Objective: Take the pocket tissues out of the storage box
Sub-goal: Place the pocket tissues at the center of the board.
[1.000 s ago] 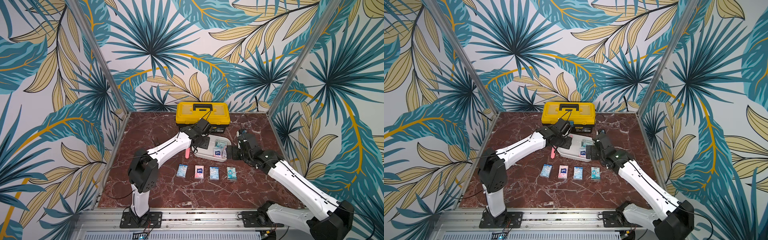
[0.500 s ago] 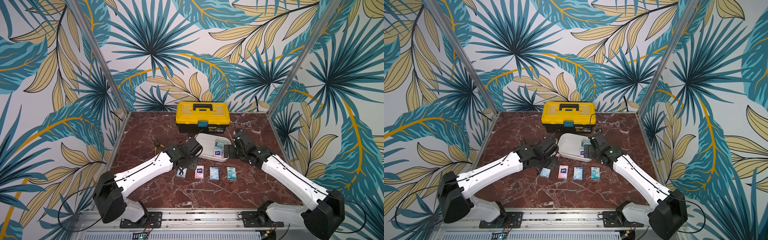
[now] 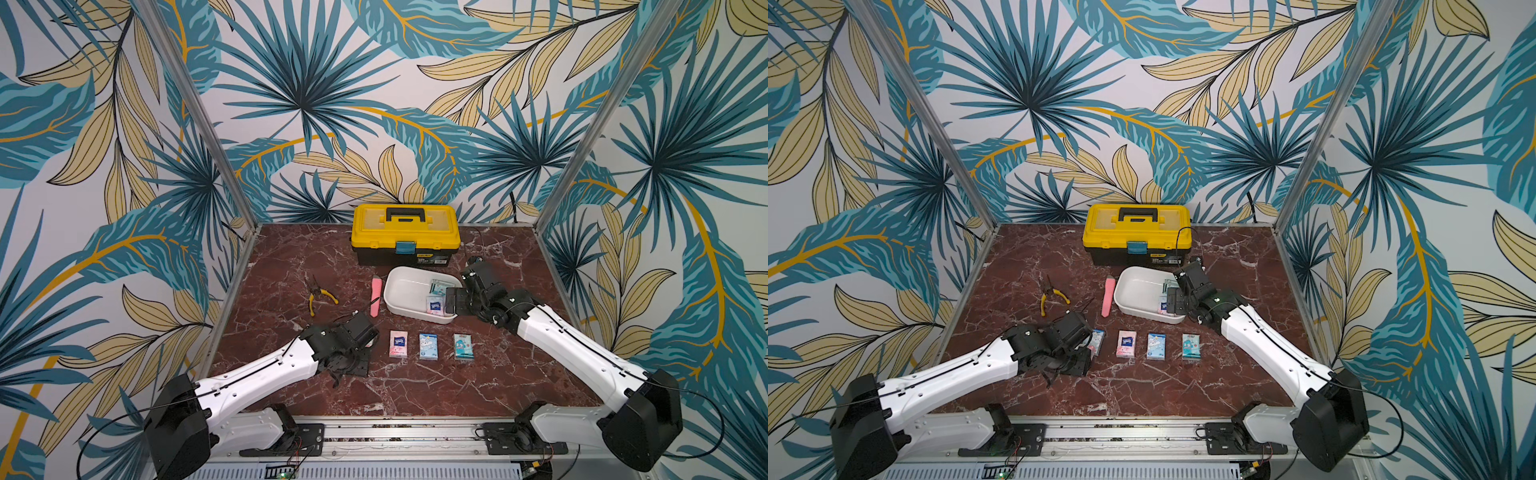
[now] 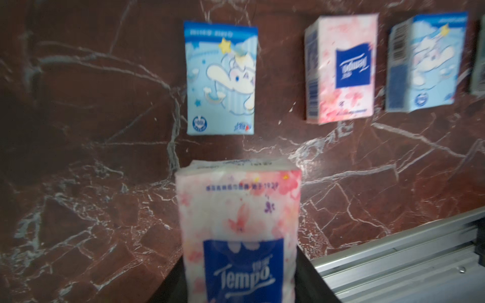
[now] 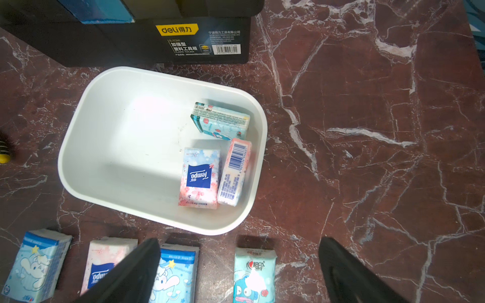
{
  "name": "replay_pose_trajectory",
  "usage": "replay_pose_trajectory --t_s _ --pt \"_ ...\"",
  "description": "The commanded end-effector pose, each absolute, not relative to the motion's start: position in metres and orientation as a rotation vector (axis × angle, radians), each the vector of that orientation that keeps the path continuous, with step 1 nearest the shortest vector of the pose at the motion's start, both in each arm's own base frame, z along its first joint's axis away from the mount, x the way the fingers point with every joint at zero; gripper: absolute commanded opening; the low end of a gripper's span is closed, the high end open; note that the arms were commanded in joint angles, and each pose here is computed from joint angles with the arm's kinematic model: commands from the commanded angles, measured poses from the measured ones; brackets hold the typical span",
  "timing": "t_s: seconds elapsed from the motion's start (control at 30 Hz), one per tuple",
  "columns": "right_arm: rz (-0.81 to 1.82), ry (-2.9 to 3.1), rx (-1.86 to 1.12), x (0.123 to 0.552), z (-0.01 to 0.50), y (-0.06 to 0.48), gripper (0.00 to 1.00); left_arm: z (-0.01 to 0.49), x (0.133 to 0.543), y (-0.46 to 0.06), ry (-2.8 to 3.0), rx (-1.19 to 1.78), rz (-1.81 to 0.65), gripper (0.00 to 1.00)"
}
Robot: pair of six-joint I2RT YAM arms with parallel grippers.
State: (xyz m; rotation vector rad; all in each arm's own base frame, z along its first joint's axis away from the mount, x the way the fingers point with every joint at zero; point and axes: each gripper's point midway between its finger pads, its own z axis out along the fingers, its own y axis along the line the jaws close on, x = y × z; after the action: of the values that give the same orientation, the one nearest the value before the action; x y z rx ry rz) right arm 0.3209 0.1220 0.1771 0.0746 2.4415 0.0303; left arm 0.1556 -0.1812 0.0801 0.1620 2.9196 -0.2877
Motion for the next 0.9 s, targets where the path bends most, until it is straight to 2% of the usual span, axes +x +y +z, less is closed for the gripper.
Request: replay_pose_trajectory --t_s 0.0,0.57,0.87 --pt "0.022 2.420 0.118 0.323 0.182 0.118 0.99 0.062 0.145 -0.187 2.950 0.125 -0.354 0.52" --pt "0.009 2.396 0.150 0.310 0.183 0.106 0.99 0.012 0.135 -0.190 3.007 0.171 -0.198 0.55" --pt "-0.006 2.400 0.132 0.311 0.182 0.106 0.99 0.016 0.133 -0.185 2.996 0.143 -0.154 0.66"
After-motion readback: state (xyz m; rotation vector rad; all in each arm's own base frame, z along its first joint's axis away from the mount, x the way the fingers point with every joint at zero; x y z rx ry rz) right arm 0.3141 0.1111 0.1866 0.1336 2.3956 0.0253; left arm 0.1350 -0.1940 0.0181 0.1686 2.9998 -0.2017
